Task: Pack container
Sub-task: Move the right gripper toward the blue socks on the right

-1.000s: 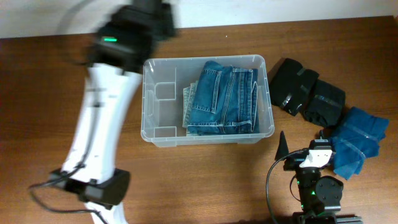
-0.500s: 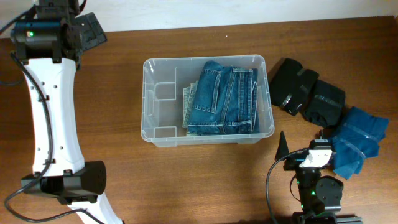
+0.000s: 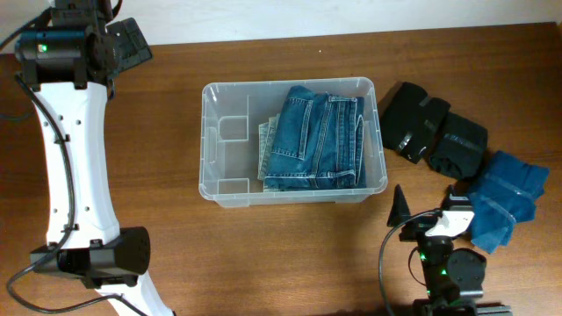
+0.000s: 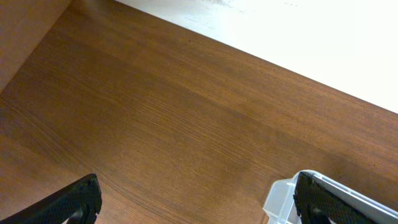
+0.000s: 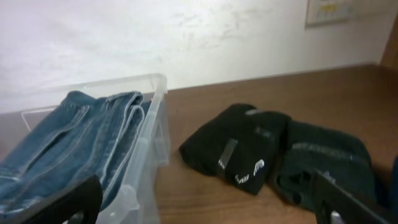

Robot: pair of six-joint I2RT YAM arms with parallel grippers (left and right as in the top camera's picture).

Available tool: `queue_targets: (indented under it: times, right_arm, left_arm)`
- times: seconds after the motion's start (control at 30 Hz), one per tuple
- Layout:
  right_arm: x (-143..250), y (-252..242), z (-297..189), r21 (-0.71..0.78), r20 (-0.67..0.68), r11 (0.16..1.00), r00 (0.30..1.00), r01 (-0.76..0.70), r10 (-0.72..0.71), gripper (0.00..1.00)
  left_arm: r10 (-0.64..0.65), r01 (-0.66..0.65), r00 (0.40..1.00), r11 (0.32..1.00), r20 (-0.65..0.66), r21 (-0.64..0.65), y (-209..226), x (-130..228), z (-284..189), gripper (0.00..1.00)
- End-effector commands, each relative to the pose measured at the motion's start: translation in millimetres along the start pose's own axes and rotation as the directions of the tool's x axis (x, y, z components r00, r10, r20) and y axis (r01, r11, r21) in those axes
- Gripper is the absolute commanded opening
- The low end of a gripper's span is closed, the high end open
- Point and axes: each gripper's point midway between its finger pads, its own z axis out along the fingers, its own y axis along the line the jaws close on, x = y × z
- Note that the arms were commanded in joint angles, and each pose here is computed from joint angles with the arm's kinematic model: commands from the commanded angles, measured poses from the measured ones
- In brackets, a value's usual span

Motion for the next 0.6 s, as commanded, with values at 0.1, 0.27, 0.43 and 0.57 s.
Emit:
queue_targets:
  times: [0.1, 0.27, 0.43, 0.57]
  right_arm:
    - [-98.5, -3.1, -35.3, 0.06, 0.163, 0.992, 0.981, -0.114, 0.103, 0.98]
    - [-120.8, -19.8, -48.9, 0.213, 0.029, 0.972, 0.995, -0.101, 0.097, 0.98]
    - [-136.6, -31.6, -43.0, 0.34, -0.189, 0.94, 0.977, -0.025, 0.095, 0.98]
    - [-150.8, -33.5, -31.0, 0.382, -0.384, 0.923, 0.916, 0.047, 0.112, 0.99]
  left_arm:
    - [-0.014, 0.014, 1.0, 1.0, -0.013, -0.002, 1.1, 2.1, 4.7, 0.99]
    - [-0.014, 0.014, 1.0, 1.0, -0.013, -0.002, 1.1, 2.1, 4.7, 0.99]
    - [-0.014, 0.014, 1.0, 1.0, -0.013, -0.002, 1.1, 2.1, 4.7, 0.99]
    - [-0.014, 0.014, 1.0, 1.0, -0.013, -0.002, 1.1, 2.1, 4.7, 0.99]
